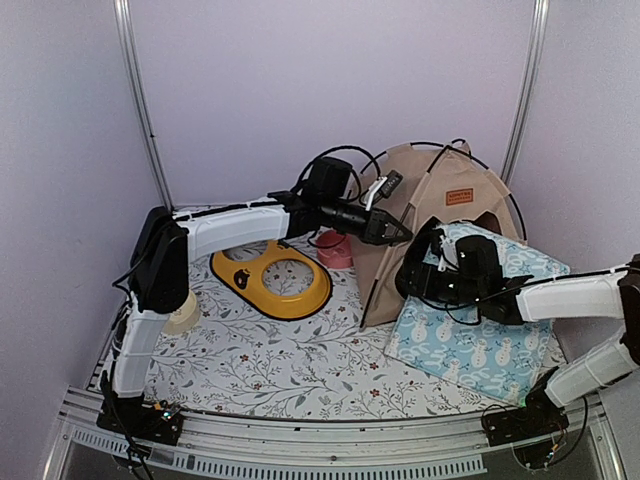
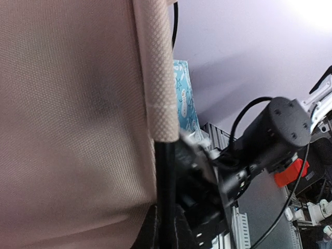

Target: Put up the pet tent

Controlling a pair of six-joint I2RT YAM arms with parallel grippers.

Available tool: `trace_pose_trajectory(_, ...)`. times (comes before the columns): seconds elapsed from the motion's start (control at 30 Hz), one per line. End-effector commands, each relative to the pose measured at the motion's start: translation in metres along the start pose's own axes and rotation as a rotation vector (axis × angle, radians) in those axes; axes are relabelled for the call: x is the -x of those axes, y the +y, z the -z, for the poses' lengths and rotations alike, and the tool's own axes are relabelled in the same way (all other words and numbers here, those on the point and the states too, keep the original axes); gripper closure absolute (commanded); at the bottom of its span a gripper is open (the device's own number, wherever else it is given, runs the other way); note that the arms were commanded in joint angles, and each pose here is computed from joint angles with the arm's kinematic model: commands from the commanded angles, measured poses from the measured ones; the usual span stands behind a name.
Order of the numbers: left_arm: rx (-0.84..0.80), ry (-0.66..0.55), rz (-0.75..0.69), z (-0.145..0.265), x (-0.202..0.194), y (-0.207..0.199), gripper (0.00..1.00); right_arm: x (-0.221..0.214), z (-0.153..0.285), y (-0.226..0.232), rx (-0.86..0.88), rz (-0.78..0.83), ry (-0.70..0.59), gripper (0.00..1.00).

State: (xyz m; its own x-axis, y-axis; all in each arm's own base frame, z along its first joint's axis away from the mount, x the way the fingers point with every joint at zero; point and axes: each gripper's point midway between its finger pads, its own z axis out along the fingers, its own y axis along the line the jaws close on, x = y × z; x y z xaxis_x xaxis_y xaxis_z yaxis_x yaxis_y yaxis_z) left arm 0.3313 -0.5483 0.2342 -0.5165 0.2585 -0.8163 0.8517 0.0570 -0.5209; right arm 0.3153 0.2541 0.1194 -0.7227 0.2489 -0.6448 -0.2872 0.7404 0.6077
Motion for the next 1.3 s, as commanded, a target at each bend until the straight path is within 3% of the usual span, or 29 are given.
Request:
trace_pose_trajectory(0.0,0.078,0.021,0.075,0.004,-0.018,0.033,1.0,0.019,0.034,0.001,-0.081,0.018,-0.057,0.33)
trace_pose_trajectory(0.2,0.087,0.025,0.07,0.007,-0.021,0.037,1.0,0.044,0.087,-0.034,-0.361,-0.032,-0.143,0.15)
trace_pose_trajectory(0.43,0.079,0.037,0.049,0.01,-0.024,0.033,1.0,0.101,0.168,-0.072,-0.563,-0.116,-0.369,0.0)
trace_pose_trajectory(0.6,0.068,0.04,0.035,0.011,-0.023,0.029,1.0,0.119,0.224,-0.123,-0.72,-0.222,-0.461,0.01)
trace_pose_trajectory(0.87,0.046,0.048,0.018,0.012,-0.025,0.024,1.0,0.113,0.299,-0.181,-0.916,-0.396,-0.617,0.01)
trace_pose_trajectory(1.07,0.034,0.051,0.007,0.012,-0.027,0.023,1.0,0.108,0.309,-0.212,-0.852,-0.454,-0.65,0.01)
trace_pose_trajectory(1.27,0.023,0.048,0.0,0.012,-0.026,0.021,1.0,0.099,0.271,-0.222,-0.531,-0.481,-0.62,0.01)
